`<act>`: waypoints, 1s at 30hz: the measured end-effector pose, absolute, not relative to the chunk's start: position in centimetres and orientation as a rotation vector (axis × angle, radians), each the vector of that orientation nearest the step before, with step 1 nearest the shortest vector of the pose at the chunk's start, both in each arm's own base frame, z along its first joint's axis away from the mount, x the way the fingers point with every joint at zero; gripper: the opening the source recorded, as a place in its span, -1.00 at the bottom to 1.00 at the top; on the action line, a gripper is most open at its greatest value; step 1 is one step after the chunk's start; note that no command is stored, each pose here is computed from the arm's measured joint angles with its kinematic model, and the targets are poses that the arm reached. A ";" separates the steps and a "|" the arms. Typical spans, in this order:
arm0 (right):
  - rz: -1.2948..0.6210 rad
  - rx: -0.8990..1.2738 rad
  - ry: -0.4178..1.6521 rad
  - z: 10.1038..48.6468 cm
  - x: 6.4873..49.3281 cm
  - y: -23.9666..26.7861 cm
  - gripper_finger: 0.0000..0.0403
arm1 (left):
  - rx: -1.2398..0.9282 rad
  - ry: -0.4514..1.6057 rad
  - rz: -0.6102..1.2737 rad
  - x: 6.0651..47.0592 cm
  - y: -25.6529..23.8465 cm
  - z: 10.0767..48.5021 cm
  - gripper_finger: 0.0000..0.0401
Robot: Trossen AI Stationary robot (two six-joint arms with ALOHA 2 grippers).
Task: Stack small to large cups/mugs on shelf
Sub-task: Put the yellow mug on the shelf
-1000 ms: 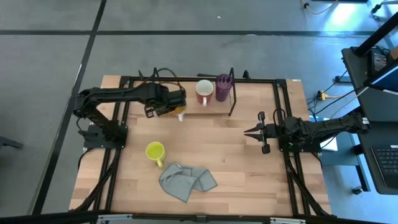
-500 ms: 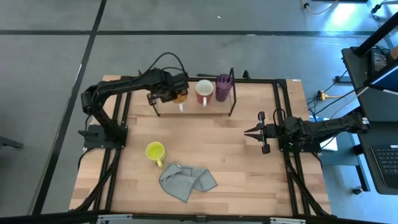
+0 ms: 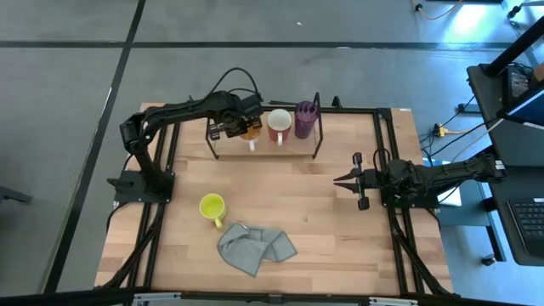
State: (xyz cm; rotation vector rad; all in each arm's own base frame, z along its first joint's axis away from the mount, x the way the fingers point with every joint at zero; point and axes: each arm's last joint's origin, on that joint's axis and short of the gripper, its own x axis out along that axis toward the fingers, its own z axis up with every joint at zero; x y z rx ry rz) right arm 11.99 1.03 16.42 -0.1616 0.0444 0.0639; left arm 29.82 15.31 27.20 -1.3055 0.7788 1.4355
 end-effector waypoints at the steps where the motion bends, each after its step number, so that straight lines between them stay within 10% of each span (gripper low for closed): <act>1: 0.064 -0.162 0.045 16.4 12.0 1.0 -0.76 | -1.303 0.782 1.436 29.8 15.3 27.1 -0.96; 30: 0.064 -0.161 0.044 16.4 12.0 1.0 -0.76 | -1.264 0.813 1.377 29.7 17.1 26.6 -0.63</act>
